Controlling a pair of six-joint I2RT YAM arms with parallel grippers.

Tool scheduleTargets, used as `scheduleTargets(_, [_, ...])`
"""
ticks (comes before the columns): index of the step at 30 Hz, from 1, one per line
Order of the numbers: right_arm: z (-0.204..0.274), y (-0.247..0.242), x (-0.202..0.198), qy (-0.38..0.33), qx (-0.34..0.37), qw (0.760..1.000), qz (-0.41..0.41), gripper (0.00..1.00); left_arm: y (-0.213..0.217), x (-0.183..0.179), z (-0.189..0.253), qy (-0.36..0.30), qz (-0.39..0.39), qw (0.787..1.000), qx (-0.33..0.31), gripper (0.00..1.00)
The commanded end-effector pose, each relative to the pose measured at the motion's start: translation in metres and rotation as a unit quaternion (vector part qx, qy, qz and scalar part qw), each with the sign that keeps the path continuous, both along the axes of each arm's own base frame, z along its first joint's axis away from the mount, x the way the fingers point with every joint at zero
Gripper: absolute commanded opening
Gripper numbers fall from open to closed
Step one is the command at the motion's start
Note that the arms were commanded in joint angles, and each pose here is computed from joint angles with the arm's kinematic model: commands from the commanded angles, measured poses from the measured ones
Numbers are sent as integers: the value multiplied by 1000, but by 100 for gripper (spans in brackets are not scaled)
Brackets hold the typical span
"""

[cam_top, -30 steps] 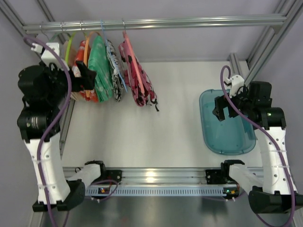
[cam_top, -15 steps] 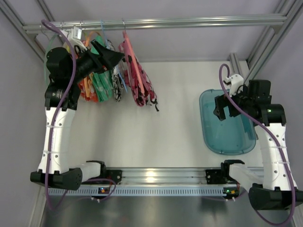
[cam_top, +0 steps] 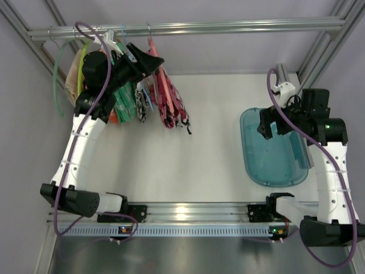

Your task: Remove the trousers from the hanger

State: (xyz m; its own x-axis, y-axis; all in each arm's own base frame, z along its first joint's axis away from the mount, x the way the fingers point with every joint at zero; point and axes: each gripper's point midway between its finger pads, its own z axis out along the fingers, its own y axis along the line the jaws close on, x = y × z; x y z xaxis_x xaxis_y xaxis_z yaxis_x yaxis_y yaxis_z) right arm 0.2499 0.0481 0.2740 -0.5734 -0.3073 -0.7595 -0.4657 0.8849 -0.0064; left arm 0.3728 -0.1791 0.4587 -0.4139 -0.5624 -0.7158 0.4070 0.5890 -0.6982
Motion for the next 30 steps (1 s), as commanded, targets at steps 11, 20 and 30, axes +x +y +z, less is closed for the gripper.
scheduleTargets(11, [9,-2,2,-13,3,1000,-2,99,-29,18,3,-68,-66,994,-58,73])
scheduleTargets(20, [3,-3,1,-12,-2,1000,-3,99,-33,16,6,-141,-82,986,-40,51])
scheduleTargets(30, [-1,-4,4,-11,-6,1000,-3,99,-36,23,-3,-217,-92,972,4,0])
